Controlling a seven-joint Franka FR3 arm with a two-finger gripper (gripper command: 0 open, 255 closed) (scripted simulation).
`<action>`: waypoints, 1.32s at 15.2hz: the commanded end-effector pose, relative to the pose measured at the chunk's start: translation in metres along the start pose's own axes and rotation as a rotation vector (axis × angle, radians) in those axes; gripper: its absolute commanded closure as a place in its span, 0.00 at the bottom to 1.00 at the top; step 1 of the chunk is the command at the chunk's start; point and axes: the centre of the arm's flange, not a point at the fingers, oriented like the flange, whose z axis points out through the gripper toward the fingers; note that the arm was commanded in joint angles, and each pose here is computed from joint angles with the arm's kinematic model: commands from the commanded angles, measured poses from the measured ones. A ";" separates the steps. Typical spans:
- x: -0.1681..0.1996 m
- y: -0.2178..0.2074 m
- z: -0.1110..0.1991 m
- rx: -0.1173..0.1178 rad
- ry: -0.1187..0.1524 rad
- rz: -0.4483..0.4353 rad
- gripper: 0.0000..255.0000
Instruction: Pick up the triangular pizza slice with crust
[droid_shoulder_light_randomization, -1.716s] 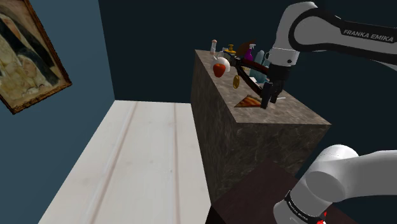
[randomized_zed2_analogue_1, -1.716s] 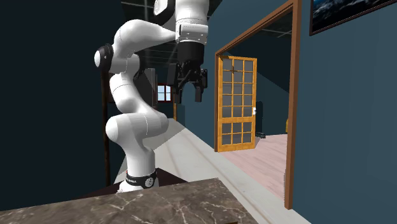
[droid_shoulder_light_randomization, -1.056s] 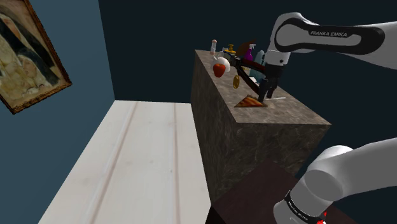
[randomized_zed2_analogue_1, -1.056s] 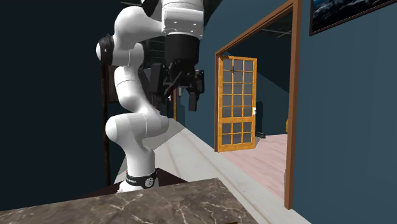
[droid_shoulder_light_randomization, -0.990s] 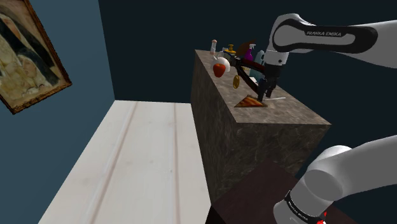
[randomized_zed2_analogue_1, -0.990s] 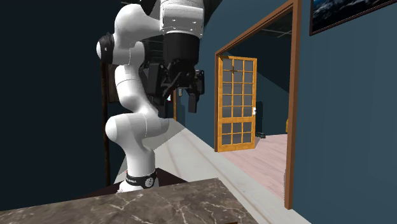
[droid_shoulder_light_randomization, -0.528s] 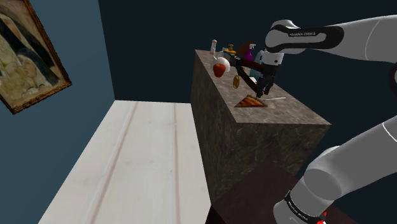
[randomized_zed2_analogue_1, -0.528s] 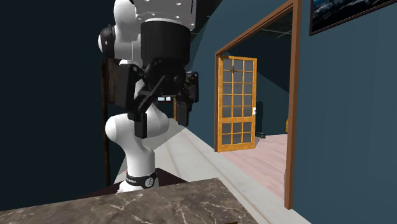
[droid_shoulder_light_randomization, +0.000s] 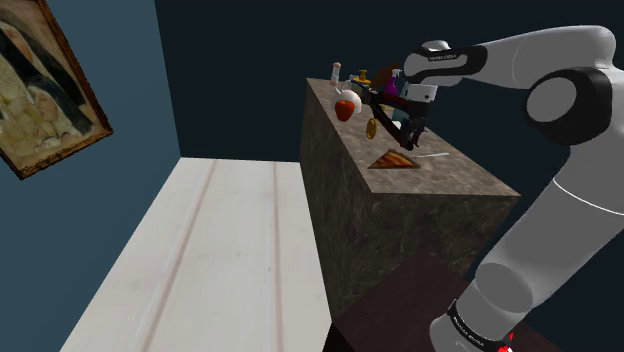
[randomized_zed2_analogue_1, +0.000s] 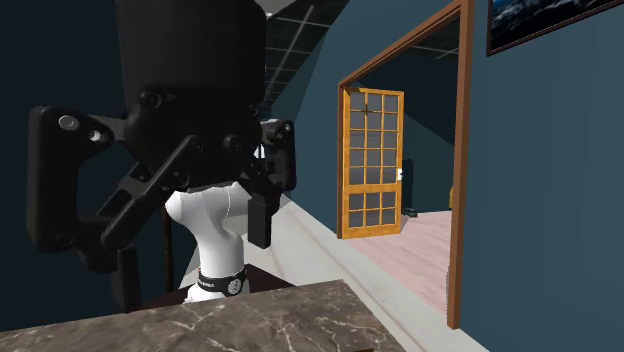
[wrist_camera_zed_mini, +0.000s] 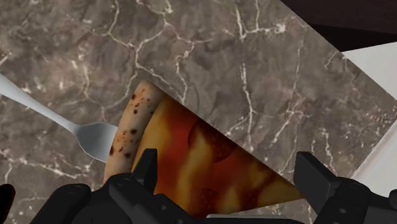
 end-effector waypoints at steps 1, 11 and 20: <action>0.014 0.024 0.008 0.002 -0.004 0.000 0.00; 0.057 0.096 0.040 0.013 -0.015 0.004 0.00; 0.059 0.098 0.059 0.013 -0.015 0.004 1.00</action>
